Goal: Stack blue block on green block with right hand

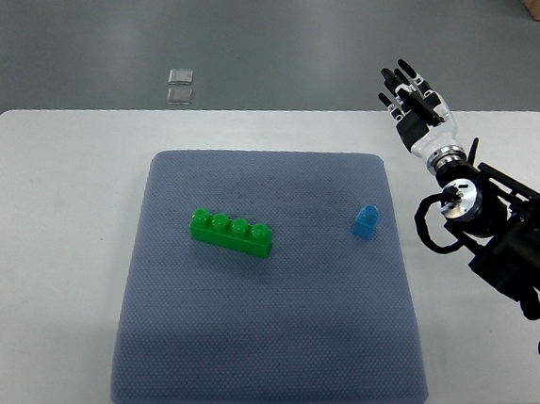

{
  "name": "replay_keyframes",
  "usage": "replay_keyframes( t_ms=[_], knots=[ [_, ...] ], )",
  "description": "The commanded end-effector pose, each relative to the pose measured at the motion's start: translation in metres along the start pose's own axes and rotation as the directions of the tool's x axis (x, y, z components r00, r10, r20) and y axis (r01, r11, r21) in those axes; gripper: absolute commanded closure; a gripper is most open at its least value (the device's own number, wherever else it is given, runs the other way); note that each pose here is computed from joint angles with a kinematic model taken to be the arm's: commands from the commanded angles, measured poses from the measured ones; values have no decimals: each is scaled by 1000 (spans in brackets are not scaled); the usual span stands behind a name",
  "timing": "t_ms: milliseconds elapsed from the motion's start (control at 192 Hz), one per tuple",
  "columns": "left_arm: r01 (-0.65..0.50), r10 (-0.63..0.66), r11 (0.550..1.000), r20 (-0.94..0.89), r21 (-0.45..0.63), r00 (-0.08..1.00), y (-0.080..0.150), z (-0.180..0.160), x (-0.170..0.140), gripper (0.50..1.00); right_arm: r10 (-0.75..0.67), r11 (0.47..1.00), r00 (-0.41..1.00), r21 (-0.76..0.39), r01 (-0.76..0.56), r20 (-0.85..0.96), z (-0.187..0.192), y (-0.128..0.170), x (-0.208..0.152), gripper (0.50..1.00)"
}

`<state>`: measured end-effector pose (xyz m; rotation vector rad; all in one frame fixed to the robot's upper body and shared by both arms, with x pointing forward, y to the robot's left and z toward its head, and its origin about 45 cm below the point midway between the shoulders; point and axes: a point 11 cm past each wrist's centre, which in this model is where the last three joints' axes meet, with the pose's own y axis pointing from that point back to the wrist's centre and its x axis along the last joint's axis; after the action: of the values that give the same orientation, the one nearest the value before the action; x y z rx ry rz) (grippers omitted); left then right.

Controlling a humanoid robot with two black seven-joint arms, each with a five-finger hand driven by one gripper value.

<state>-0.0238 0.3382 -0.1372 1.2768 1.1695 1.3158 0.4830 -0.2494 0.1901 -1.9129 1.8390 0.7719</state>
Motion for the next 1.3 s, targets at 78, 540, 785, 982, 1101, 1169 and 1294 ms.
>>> replay_keyframes(
  t_ms=[78,540,785,982,1101,1169,1294],
  knots=[
    [-2,3,1000,13,-18,1000,0,5,0,500,-1,1000,1000,0,1,0,0,0,-1,587],
    [-1,1,1000,9,-14,1000,0,3,0,500,0,1000,1000,3,0,-2,-2,0,0,585],
    [1,0,1000,9,-14,1000,0,3,-1,500,2,1000,1000,7,-2,-4,-4,-1,1,587],
    [2,-2,1000,9,-14,1000,0,3,-1,500,11,1000,1000,8,-11,-8,-5,0,5,587],
    [1,0,1000,9,-14,1000,0,3,-1,500,10,1000,1000,11,-10,-9,-7,0,7,587],
    [1,0,1000,9,-14,1000,0,3,-1,500,8,1000,1000,15,-8,-13,-10,0,9,587],
    [-1,1,1000,9,-14,1000,0,3,0,500,2,1000,1000,17,-2,-14,-12,0,7,587]
  ],
)
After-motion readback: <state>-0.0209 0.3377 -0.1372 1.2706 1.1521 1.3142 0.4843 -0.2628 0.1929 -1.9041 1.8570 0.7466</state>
